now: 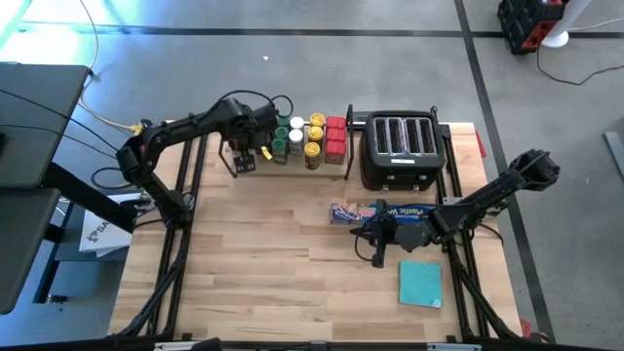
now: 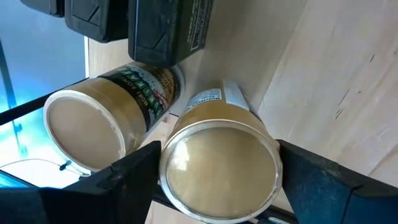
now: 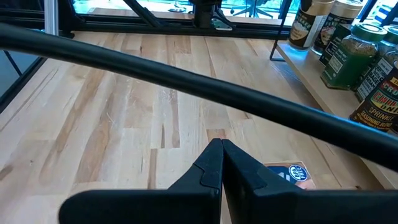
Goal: Shelf spices
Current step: Put the gold seasoning bottle on the shelf aligned with the other gold seasoning bottles, then return to Home Position
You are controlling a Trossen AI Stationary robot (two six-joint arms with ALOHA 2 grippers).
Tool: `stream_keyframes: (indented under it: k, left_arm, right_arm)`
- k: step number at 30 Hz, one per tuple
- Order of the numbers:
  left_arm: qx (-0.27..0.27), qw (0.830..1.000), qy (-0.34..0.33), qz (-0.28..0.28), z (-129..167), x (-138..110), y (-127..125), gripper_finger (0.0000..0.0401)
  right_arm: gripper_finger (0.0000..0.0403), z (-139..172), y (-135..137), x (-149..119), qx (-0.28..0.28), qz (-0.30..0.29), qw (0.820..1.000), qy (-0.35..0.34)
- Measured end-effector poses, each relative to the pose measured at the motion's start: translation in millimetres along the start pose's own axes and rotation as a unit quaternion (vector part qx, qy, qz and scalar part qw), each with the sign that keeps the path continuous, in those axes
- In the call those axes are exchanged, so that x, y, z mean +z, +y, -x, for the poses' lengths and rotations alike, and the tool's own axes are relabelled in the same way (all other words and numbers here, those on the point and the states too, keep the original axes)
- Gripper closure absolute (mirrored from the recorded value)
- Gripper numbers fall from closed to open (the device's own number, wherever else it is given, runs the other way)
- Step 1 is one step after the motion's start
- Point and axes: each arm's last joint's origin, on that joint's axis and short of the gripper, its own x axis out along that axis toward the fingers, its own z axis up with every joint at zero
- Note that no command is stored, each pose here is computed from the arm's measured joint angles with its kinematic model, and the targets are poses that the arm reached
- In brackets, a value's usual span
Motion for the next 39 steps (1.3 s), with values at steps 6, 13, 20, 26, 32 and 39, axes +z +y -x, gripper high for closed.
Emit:
stream_keyframes:
  k: [6,13,20,26,32,39]
  left_arm:
    - [0.000,1.000,0.001,0.006,-1.1,-1.0,3.2,0.0091]
    - [0.002,1.000,0.003,0.011,-2.1,-2.0,6.1,0.0071]
    - [0.026,1.000,0.008,0.007,0.4,-4.3,7.4,0.0068]
    - [0.034,0.999,-0.005,0.013,18.5,-7.6,8.9,0.0068]
    - [0.039,0.996,-0.062,0.044,63.2,-14.9,6.1,0.0068]
    - [0.016,0.950,-0.299,0.093,123.4,-52.0,-16.5,0.0068]
  right_arm:
    - [0.0403,0.0,0.0,-0.1,0.000,0.000,1.000,0.000]
    - [0.0403,0.0,0.0,0.0,0.000,0.000,1.000,0.000]
    - [0.0403,0.0,0.0,0.0,0.000,0.000,1.000,0.000]
    - [0.0403,0.0,0.0,-0.1,0.000,0.000,1.000,0.000]
    - [0.0403,0.5,0.4,0.0,0.001,0.007,1.000,0.000]
    - [0.0403,30.2,-8.3,12.4,0.018,0.029,0.999,-0.012]
